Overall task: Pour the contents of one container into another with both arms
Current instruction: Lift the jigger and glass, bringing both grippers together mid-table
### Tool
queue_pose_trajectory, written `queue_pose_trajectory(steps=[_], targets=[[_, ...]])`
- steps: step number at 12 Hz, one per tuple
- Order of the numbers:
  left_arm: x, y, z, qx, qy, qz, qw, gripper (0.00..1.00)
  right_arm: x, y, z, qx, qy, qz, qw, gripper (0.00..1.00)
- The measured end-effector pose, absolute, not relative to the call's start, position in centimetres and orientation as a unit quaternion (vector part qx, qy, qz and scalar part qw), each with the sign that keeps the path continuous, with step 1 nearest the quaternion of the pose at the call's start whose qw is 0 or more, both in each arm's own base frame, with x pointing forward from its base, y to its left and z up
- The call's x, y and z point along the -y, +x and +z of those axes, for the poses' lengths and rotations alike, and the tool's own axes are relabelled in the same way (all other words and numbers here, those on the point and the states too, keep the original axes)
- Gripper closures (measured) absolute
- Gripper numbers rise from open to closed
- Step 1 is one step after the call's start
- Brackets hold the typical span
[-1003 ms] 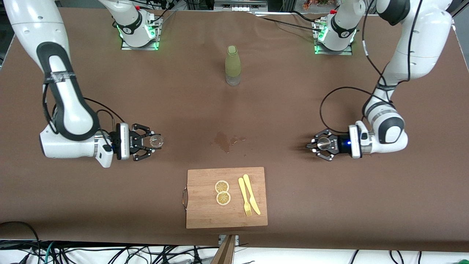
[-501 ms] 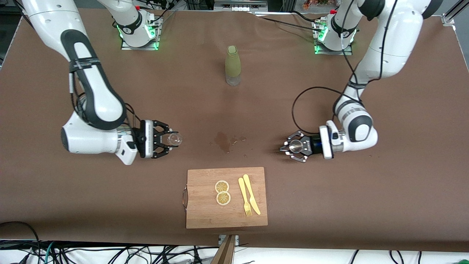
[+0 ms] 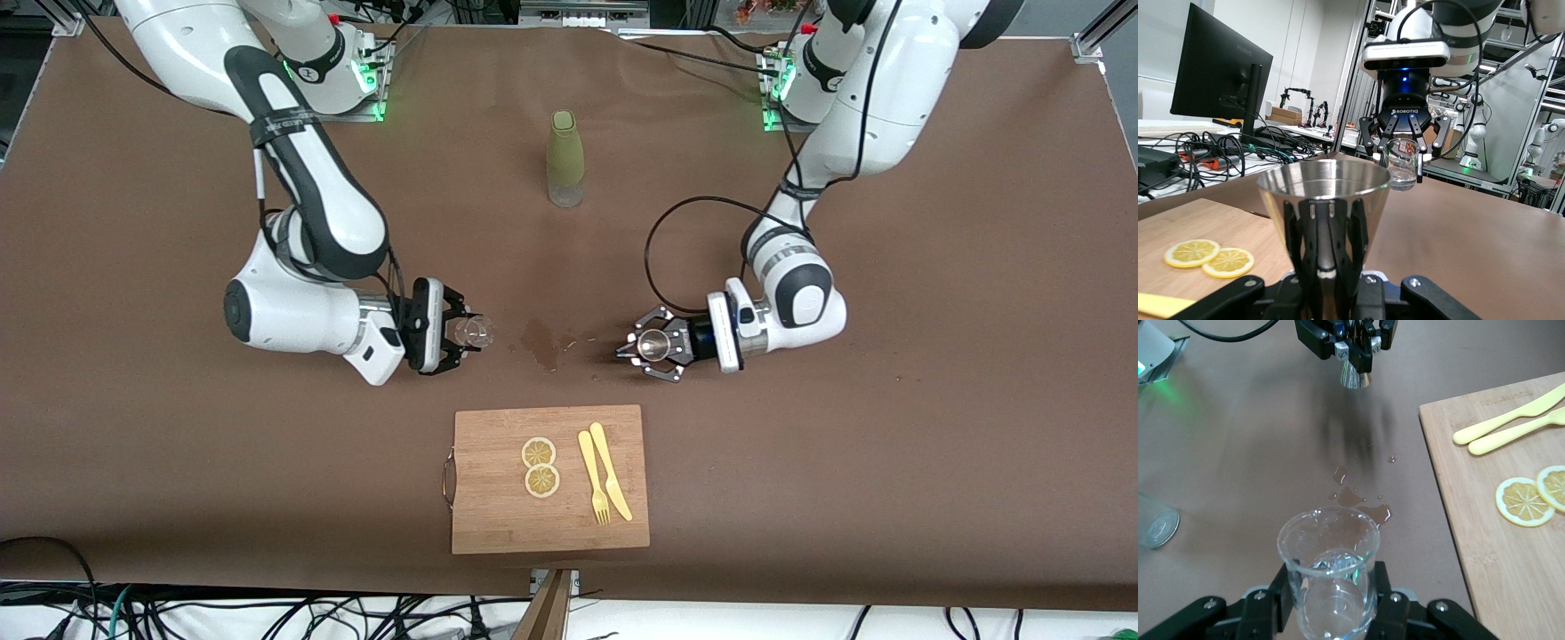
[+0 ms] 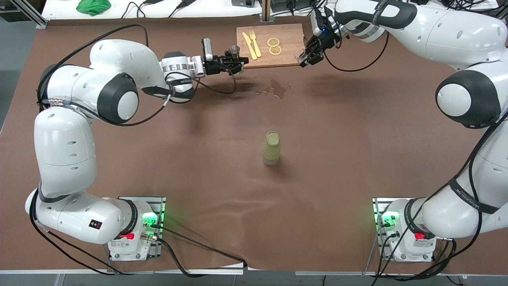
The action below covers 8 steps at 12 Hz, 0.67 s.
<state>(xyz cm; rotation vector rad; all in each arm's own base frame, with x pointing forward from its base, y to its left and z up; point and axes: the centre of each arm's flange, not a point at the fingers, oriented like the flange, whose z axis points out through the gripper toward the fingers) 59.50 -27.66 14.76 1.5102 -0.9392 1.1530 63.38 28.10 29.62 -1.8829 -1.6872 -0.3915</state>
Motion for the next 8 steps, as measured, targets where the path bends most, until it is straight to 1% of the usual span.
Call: queue_pose_trajectory(steps=[8], targets=[[33.2, 56.1, 11.4, 0.361, 0.638, 0.494, 0.468, 0.91, -32.7, 61.8, 28.9, 0.63, -0.719, -0.163, 0.245, 0.5]])
